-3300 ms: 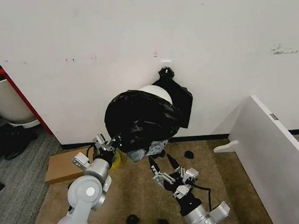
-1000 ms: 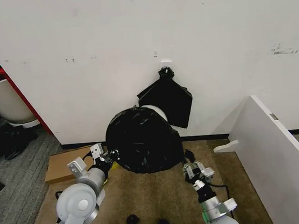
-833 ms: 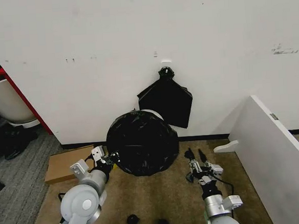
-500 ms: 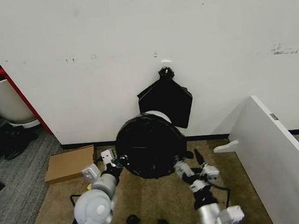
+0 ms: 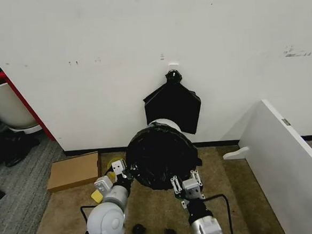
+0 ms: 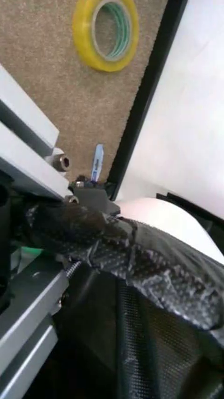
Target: Place the garbage bag over the trash bin.
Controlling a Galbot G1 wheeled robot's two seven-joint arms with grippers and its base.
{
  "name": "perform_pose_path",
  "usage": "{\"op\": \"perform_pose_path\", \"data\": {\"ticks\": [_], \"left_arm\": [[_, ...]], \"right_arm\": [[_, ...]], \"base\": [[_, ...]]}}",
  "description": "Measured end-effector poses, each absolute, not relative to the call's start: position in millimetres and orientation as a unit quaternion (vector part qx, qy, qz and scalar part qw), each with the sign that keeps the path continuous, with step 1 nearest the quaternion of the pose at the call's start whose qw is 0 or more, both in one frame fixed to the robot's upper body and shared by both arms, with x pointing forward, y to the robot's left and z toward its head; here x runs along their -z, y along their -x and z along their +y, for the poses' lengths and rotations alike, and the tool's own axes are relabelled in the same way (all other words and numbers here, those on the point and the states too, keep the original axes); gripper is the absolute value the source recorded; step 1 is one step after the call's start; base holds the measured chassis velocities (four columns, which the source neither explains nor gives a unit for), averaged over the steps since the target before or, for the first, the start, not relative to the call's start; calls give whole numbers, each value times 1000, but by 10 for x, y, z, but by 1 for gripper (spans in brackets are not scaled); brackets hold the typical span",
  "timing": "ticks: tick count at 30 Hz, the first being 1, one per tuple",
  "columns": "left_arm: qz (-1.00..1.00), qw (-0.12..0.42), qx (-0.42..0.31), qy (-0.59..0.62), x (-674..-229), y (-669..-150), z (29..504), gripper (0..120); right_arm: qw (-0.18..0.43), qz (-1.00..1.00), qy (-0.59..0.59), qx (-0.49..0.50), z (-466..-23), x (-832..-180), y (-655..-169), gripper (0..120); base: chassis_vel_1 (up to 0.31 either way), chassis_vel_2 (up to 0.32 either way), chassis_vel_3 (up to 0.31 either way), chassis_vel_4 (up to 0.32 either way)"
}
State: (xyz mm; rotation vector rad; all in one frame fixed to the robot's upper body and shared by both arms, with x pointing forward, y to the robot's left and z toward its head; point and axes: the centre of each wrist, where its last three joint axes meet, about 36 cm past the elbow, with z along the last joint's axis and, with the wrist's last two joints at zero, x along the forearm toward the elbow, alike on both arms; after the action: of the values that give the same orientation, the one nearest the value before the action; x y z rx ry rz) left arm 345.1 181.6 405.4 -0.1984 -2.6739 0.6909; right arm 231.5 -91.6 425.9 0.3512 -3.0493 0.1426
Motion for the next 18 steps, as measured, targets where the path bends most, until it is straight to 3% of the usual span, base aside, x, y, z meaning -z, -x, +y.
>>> {"op": "perform_pose_path", "data": {"ticks": [5,8,18], "left_arm": [[-947,188,-250,70,-4015,-3497,1788,0],[-945,188,-256,76,-3979,-3514,1751,0],[-947,179,-253,85,-3898,-3491,1707,0]], "right_arm": [[41,-990,-133,-34,-849,-4336,-2474,8],[82,-989,-119,-43,-781,-4417,-2635,0],[152,-983,-52,-94,-664,-4365,-3198,0]], "base": [[0,0,0,0],[0,0,0,0],[0,0,0,0]]}}
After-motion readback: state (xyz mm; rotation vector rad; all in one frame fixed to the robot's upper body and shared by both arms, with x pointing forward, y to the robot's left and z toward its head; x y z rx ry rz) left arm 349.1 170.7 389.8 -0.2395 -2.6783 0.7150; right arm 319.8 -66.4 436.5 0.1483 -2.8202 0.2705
